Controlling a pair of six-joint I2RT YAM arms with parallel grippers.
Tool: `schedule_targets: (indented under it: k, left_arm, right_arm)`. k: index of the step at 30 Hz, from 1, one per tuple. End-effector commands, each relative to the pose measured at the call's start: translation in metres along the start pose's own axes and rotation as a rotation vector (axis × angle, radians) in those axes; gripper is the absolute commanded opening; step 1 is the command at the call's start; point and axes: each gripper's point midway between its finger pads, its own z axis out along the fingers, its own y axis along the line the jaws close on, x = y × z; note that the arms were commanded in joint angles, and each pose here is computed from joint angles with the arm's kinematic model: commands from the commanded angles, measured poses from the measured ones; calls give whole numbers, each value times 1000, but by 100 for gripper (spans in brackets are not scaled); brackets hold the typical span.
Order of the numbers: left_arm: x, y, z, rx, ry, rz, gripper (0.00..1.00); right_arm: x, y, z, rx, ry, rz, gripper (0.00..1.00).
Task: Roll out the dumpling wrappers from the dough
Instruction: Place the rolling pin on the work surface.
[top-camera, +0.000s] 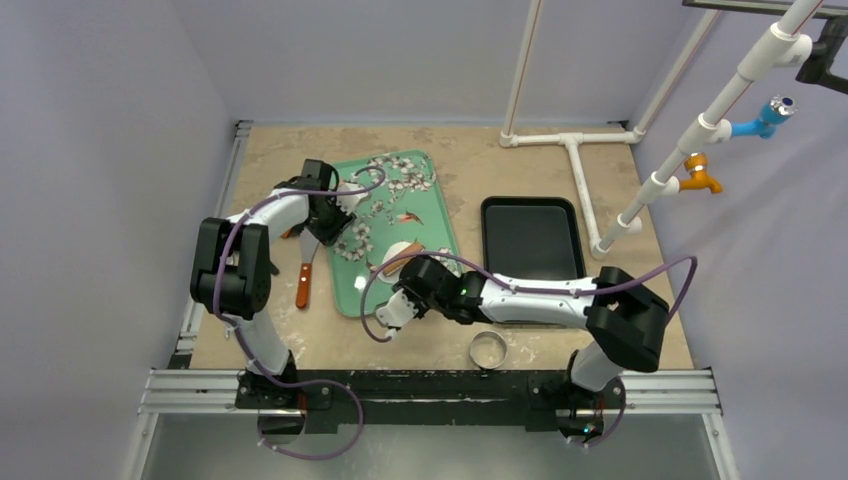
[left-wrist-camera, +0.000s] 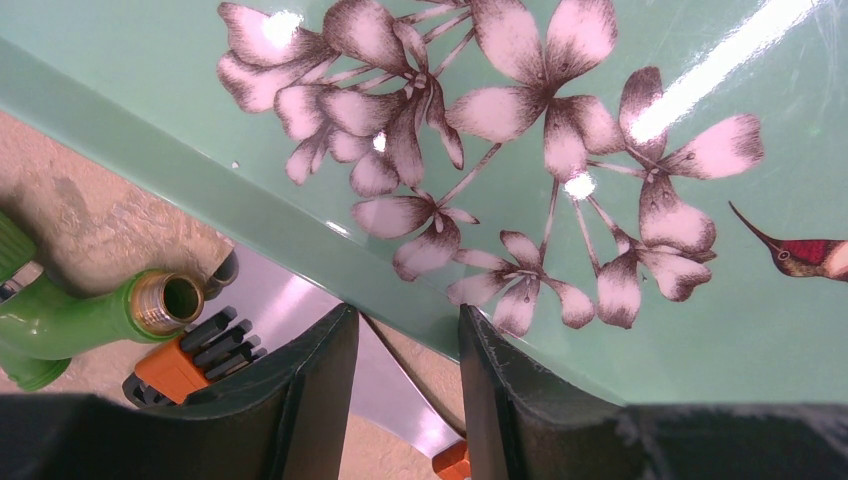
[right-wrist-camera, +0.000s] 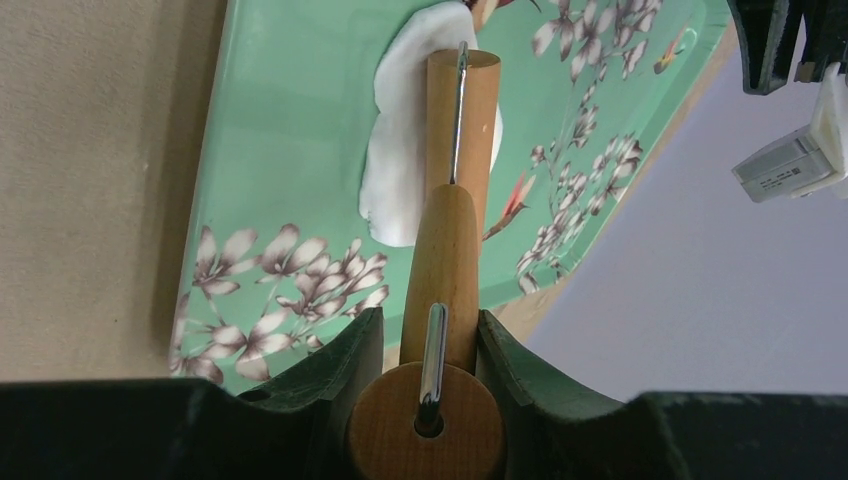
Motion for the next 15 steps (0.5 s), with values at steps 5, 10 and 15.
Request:
schedule_targets:
  k: [5, 10, 15]
  left_arm:
    - [16, -12, -5, 41, 49, 29, 40]
    - [15, -12, -5, 40, 48, 31, 40]
    - [14, -11, -4, 40, 50, 29, 40]
  right_arm:
    - [13, 129, 45, -474, 35, -54, 0]
    - [14, 116, 31, -433, 29, -39, 0]
    - [26, 121, 4, -437, 89, -39, 0]
